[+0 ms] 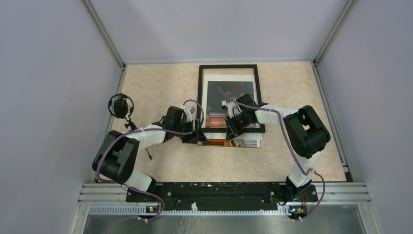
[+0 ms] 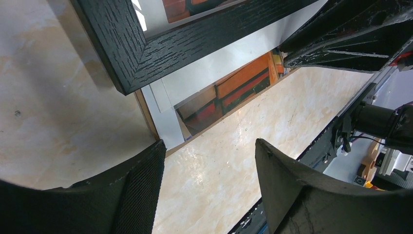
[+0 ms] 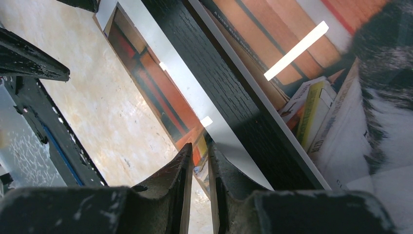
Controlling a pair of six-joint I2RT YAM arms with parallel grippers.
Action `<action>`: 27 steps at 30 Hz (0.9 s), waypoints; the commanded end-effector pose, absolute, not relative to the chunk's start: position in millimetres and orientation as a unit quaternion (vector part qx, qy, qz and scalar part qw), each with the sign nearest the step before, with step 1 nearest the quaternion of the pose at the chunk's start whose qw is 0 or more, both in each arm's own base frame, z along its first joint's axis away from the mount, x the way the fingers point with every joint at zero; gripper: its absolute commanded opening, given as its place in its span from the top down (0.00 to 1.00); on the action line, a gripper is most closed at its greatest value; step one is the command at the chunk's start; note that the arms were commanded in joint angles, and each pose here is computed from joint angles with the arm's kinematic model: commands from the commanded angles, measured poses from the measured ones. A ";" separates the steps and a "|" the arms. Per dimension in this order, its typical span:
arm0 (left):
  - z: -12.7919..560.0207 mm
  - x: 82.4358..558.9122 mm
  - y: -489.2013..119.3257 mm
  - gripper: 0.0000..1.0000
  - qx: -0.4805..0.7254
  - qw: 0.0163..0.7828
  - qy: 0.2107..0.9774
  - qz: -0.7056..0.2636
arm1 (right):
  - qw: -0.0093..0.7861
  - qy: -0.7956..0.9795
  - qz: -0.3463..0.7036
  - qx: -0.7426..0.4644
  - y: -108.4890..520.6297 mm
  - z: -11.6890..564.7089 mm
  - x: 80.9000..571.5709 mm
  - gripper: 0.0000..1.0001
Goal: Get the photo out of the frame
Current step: Pick up the photo from the photo frame.
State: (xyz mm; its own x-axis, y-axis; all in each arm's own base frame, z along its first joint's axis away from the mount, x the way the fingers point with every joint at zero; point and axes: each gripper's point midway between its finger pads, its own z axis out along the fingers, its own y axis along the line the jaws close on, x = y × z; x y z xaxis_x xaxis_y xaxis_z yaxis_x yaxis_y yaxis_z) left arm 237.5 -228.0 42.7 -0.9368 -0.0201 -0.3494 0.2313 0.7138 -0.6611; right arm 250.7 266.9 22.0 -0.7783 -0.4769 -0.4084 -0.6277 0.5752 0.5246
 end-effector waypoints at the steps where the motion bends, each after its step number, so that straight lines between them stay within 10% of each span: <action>1: 21.1 232.4 -226.2 0.27 0.052 0.146 0.922 -0.355 | 0.098 0.891 0.300 -0.325 261.7 -0.5 248.0 0.81; 16: 14.9 225.9 -243.3 0.26 0.074 0.141 0.915 -0.370 | 0.089 0.885 0.308 -0.337 270.1 -3.0 238.0 0.81; 27: 4.4 224.5 -236.8 0.29 0.059 0.134 0.925 -0.351 | 0.224 0.834 0.344 -0.368 278.4 50.0 244.8 0.54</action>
